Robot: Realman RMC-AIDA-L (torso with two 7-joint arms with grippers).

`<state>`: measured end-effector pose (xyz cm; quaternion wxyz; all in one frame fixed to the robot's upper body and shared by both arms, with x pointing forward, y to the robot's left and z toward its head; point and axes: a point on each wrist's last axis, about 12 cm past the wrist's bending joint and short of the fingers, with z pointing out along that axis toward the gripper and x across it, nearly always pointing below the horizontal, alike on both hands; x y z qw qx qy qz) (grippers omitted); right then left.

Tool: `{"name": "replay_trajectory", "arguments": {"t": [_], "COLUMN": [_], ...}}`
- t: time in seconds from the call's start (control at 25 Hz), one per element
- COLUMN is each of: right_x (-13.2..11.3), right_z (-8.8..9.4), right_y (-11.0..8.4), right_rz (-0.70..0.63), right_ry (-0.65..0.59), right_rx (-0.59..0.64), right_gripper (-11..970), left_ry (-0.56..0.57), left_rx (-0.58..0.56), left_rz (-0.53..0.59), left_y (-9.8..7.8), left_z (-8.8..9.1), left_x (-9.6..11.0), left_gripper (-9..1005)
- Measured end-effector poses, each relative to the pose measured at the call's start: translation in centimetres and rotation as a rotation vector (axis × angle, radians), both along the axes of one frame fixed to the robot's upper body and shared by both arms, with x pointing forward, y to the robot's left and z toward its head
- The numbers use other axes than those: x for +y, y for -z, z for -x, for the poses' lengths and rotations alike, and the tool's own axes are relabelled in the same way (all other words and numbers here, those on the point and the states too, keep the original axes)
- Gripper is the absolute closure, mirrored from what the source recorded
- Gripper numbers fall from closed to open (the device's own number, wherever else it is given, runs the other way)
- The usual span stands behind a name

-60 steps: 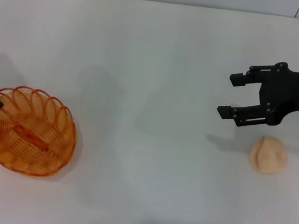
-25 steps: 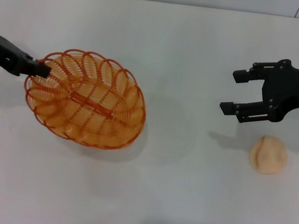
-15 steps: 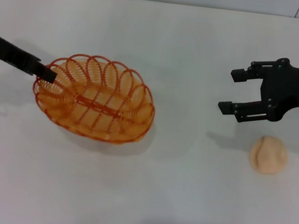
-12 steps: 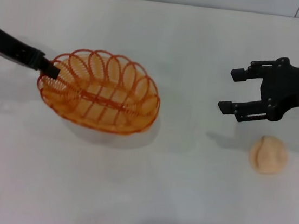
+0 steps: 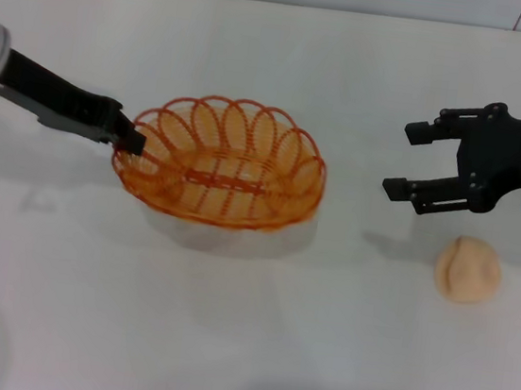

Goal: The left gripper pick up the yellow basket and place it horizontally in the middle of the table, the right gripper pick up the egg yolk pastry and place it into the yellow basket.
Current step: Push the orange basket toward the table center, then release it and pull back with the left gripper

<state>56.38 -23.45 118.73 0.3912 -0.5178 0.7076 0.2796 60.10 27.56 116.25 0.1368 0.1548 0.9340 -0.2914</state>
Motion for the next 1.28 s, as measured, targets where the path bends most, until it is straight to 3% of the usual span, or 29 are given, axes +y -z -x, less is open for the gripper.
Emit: {"name": "replay_trajectory", "arguments": {"t": [0.16,0.56,1.28], "right_x": [-0.4,-0.7,-0.5], "right_z": [0.1,0.5,0.7], "right_y": [-0.2,-0.4,0.0], "right_rz": [-0.001,0.01,0.009], "right_ry": [0.002,0.001,-0.014], "right_rx": [-0.001,-0.001,0.01], "right_gripper": [193,193,193], "left_ry": [0.012,-0.025,-0.056], "left_rx": [0.024,0.062,0.111], "left_rz": [0.019,0.024,0.024], "left_y": [0.7,2.4,3.8], "left_z": [0.3,0.8,0.9], "left_x": [-0.9,-0.7,-0.8], "left_gripper": [922,921,921]}}
